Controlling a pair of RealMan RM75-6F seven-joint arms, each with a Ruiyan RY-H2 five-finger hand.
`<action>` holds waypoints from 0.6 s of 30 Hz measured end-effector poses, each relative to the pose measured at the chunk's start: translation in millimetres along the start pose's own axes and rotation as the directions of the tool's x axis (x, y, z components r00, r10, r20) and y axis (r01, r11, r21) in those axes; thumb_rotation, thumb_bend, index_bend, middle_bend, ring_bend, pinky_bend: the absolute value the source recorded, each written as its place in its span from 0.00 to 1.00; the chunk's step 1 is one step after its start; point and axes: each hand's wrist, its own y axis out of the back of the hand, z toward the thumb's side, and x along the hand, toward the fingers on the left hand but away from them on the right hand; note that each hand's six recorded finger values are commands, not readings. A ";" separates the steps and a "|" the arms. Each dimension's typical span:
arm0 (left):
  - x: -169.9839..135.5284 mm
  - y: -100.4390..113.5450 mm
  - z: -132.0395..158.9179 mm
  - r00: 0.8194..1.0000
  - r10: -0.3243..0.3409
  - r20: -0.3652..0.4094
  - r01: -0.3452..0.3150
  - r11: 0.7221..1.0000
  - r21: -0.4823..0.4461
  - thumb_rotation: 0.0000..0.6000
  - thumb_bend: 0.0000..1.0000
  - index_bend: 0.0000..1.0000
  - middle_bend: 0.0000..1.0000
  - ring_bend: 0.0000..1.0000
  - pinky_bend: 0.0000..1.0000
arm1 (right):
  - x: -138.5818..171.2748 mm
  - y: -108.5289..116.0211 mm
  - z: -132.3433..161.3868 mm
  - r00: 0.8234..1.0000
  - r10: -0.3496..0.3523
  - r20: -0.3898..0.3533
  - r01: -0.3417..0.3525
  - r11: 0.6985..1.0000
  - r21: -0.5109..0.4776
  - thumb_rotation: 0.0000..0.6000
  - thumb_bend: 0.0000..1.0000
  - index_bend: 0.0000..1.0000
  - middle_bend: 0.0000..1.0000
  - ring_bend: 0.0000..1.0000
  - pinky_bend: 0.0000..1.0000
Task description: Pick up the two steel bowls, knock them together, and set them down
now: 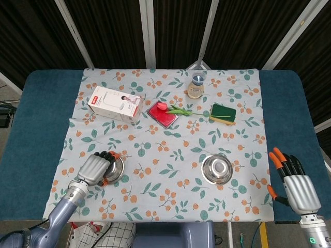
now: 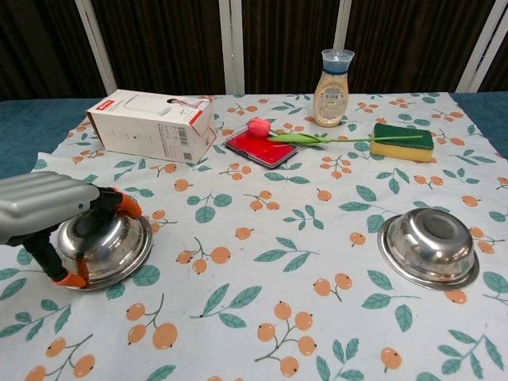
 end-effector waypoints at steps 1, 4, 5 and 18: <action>-1.7 4.9 -0.1 1.000 0.018 0.006 -0.018 1.000 -0.014 1.00 0.45 0.45 0.59 0.48 0.74 | -1.7 -1.6 1.2 1.000 0.007 -0.007 -0.007 1.000 0.000 1.00 0.38 0.00 0.00 0.00 0.05; -7.2 20.2 -2.6 0.997 0.074 0.018 -0.073 0.996 -0.053 1.00 0.46 0.45 0.59 0.48 0.74 | -5.8 -6.0 3.8 0.999 0.029 -0.023 -0.029 1.000 0.004 1.00 0.37 0.00 0.00 0.00 0.05; -9.1 25.6 -3.9 0.995 0.094 0.021 -0.092 0.994 -0.067 1.00 0.46 0.45 0.59 0.48 0.74 | -7.5 -7.9 5.2 0.999 0.040 -0.030 -0.039 0.999 0.006 1.00 0.37 0.00 0.00 0.00 0.05; -47.6 96.4 -37.1 0.914 0.404 0.039 -0.384 0.892 -0.239 1.00 0.46 0.43 0.59 0.48 0.74 | -37.6 -58.1 65.2 0.908 0.323 -0.266 -0.311 0.946 0.090 1.00 0.30 0.00 0.00 0.00 0.07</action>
